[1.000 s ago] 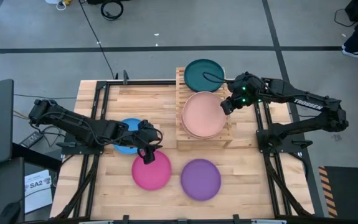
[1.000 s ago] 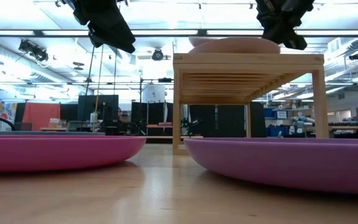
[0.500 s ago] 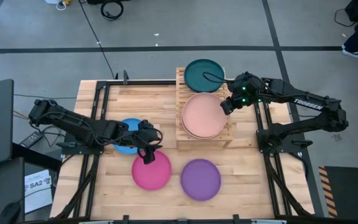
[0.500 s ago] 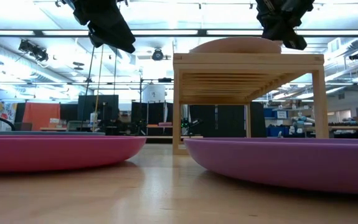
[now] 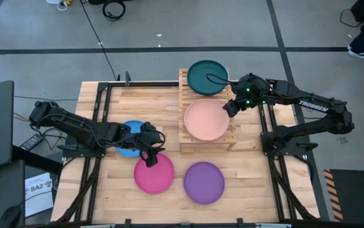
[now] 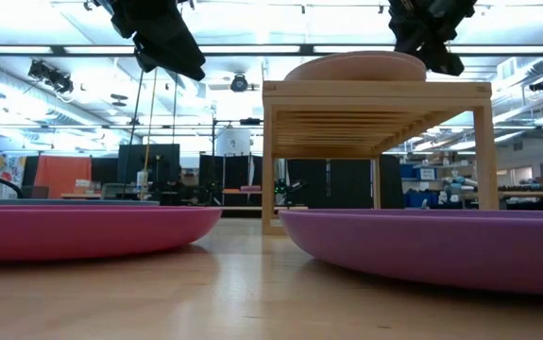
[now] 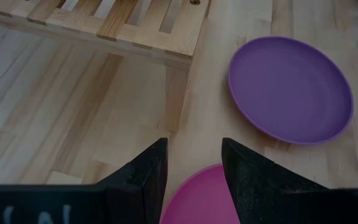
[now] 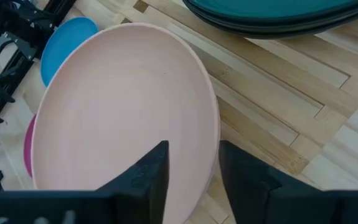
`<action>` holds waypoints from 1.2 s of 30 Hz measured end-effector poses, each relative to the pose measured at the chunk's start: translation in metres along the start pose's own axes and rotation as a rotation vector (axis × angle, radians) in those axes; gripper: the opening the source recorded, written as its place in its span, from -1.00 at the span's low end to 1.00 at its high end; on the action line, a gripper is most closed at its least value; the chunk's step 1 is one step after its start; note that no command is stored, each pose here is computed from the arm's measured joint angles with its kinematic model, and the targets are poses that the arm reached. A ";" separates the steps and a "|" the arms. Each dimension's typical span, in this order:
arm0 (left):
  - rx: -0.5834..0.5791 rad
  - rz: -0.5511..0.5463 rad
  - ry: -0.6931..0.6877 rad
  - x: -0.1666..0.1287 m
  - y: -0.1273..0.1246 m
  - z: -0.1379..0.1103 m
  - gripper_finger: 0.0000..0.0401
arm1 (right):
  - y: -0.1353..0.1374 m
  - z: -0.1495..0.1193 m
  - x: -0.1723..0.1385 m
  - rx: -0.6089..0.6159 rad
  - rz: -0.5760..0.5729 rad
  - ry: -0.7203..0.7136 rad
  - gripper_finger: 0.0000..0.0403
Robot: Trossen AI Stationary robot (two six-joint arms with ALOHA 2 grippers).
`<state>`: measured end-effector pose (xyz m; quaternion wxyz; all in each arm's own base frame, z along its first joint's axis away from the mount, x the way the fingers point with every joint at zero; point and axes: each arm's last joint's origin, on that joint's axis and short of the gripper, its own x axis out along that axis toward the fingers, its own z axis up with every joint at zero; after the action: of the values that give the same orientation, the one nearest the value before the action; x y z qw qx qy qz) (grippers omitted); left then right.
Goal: Place and stack plates onto a shelf
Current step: Stack the pink plate on top of the dark green plate
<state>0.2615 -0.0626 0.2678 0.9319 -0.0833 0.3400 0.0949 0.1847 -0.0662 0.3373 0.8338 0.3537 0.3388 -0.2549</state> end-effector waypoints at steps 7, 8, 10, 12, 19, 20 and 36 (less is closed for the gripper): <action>0.000 0.000 0.000 0.000 0.000 0.000 -0.21 | 0.000 0.000 0.000 0.000 -0.016 -0.011 -0.06; 0.000 0.000 0.000 0.000 0.000 0.000 -0.21 | -0.001 0.000 0.000 0.000 -0.021 -0.014 -0.03; 0.000 0.000 0.000 0.000 0.000 0.000 -0.21 | -0.001 0.000 0.000 -0.001 -0.028 -0.019 0.01; 0.000 0.000 0.000 0.000 0.000 0.000 -0.21 | -0.001 0.000 0.000 0.000 -0.029 -0.020 0.04; 0.000 0.000 0.000 0.000 0.000 0.000 -0.21 | -0.001 -0.001 -0.001 -0.050 -0.028 -0.010 0.04; 0.000 0.000 0.000 0.000 0.000 0.000 -0.21 | -0.002 -0.001 -0.002 -0.052 -0.028 -0.010 0.04; -0.002 0.002 -0.001 0.000 0.001 0.000 -0.21 | 0.015 -0.044 -0.040 -0.241 0.073 -0.154 0.05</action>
<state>0.2617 -0.0621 0.2678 0.9318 -0.0837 0.3398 0.0959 0.1517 -0.0162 0.3507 0.9024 0.2424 0.2891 -0.2082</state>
